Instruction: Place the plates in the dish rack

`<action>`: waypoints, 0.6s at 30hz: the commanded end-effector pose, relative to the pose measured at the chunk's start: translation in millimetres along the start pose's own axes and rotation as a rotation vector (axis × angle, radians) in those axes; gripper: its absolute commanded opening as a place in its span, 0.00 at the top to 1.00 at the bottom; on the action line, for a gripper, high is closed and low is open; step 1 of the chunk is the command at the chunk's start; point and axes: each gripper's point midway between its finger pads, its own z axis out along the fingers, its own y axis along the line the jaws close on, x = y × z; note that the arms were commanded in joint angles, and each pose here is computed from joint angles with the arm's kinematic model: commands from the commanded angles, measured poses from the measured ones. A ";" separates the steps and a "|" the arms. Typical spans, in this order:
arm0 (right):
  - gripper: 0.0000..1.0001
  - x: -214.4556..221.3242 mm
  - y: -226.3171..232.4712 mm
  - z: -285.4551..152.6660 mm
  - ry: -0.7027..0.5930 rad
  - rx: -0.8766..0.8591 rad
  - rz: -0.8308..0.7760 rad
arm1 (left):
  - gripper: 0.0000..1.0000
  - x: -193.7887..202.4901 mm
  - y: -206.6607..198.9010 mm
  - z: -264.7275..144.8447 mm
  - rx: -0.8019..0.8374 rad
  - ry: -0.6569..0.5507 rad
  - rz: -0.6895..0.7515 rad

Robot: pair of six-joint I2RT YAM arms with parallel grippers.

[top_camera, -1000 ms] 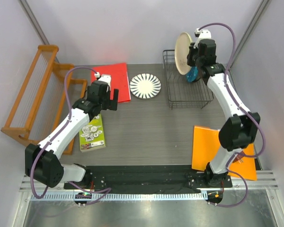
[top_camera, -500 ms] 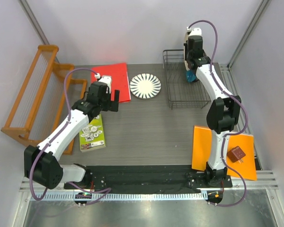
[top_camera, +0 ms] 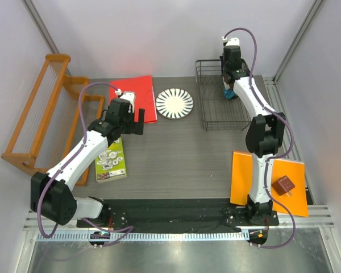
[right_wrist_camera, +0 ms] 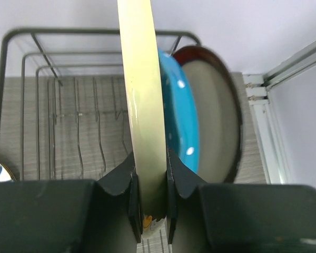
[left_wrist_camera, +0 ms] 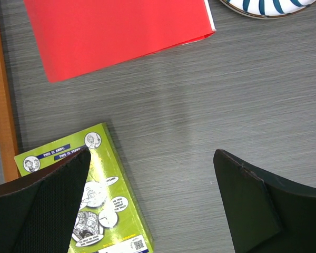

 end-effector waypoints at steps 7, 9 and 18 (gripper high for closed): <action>0.99 -23.7 1.9 2.1 -0.069 0.004 0.048 | 0.01 -21.5 -13.7 15.7 0.063 -0.056 0.047; 0.95 -18.1 3.0 5.2 -0.056 0.008 0.046 | 0.00 -32.3 -28.0 28.2 0.138 -0.083 0.110; 0.42 -44.0 -4.6 -26.3 -0.094 -0.024 0.042 | 0.56 -78.1 -83.8 85.1 0.348 -0.104 0.138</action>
